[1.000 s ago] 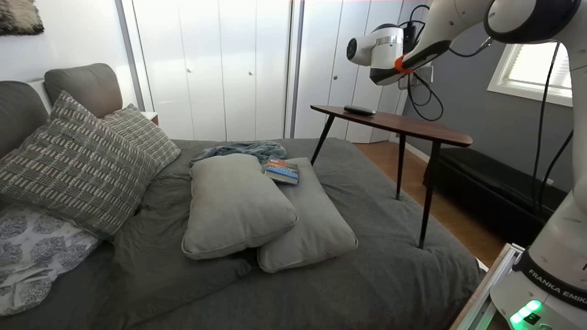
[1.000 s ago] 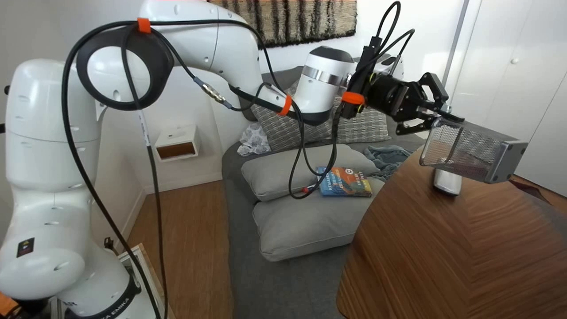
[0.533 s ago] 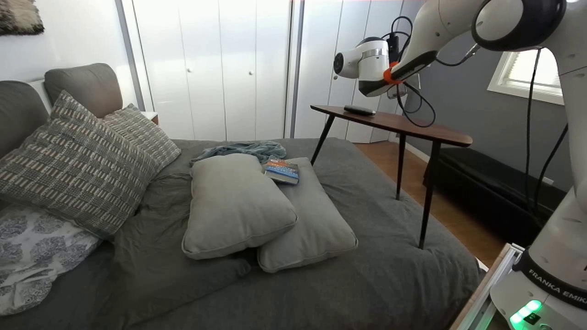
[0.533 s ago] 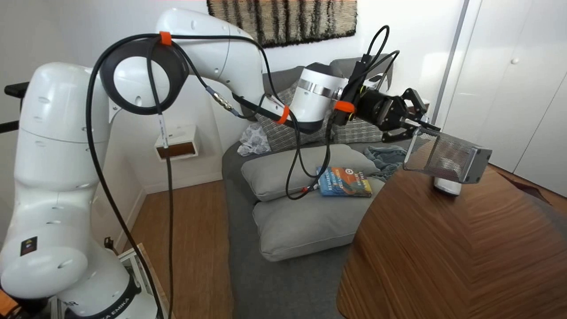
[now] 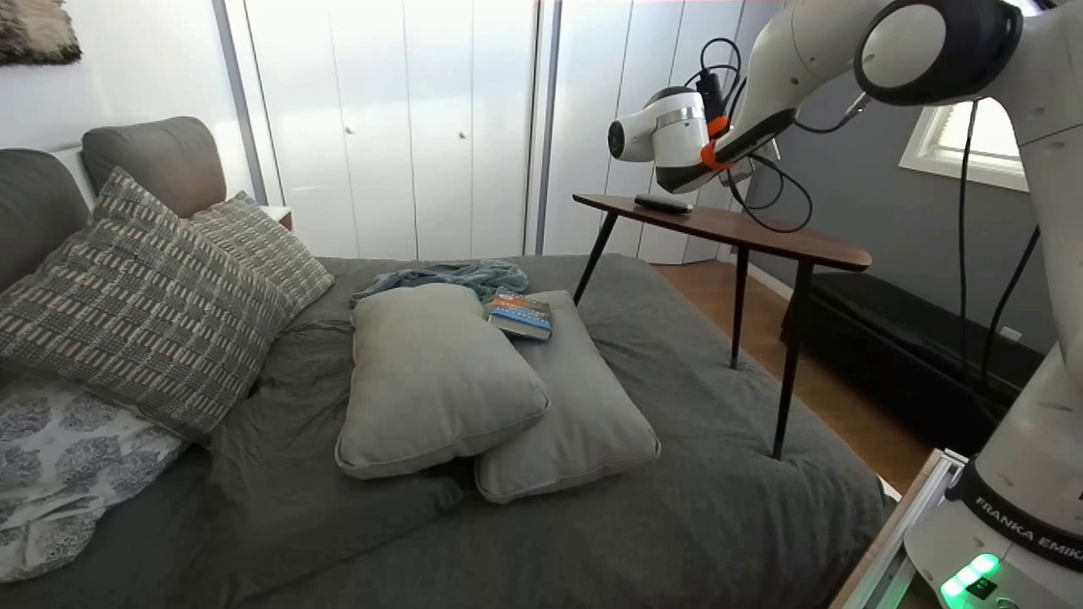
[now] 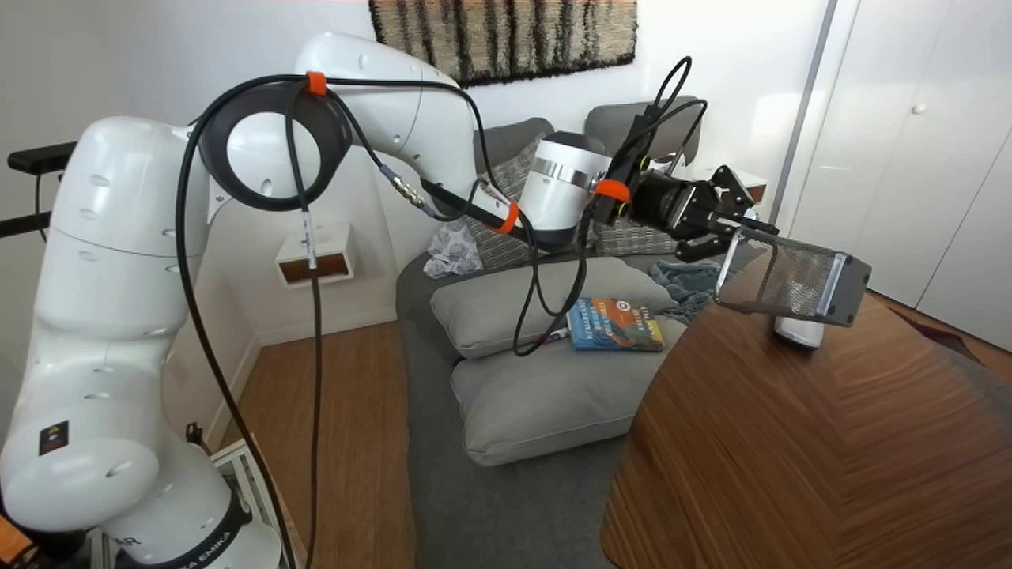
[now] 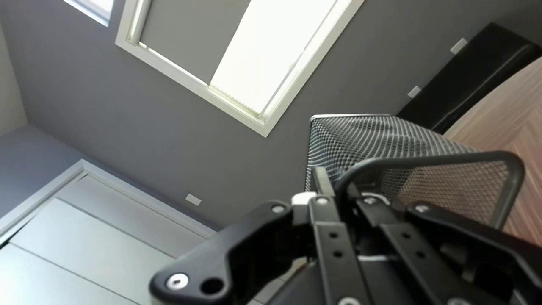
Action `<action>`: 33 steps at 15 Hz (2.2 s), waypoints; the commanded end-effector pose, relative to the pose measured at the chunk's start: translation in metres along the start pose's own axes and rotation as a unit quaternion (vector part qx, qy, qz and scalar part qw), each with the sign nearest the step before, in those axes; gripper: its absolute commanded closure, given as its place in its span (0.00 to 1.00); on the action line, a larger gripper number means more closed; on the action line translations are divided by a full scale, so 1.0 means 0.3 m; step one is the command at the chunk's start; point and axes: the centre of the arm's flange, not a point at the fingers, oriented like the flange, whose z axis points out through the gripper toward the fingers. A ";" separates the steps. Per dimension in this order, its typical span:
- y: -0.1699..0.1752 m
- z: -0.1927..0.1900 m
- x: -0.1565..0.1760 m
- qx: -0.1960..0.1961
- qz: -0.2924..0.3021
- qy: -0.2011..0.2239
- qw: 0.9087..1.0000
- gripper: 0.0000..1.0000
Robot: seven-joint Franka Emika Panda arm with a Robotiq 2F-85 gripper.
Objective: Take the eraser out of the penholder
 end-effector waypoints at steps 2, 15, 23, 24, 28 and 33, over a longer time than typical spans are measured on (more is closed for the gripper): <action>0.003 0.011 -0.009 -0.035 -0.058 -0.016 0.998 0.98; -0.068 0.050 -0.013 -0.070 -0.229 -0.025 0.971 0.98; -0.010 0.114 -0.044 -0.023 -0.133 -0.035 0.990 0.98; 0.009 0.123 -0.057 -0.007 -0.115 -0.033 0.993 0.98; 0.107 0.126 -0.123 0.077 -0.053 -0.021 0.995 0.98; 0.260 0.078 -0.225 0.161 0.039 0.009 0.986 0.98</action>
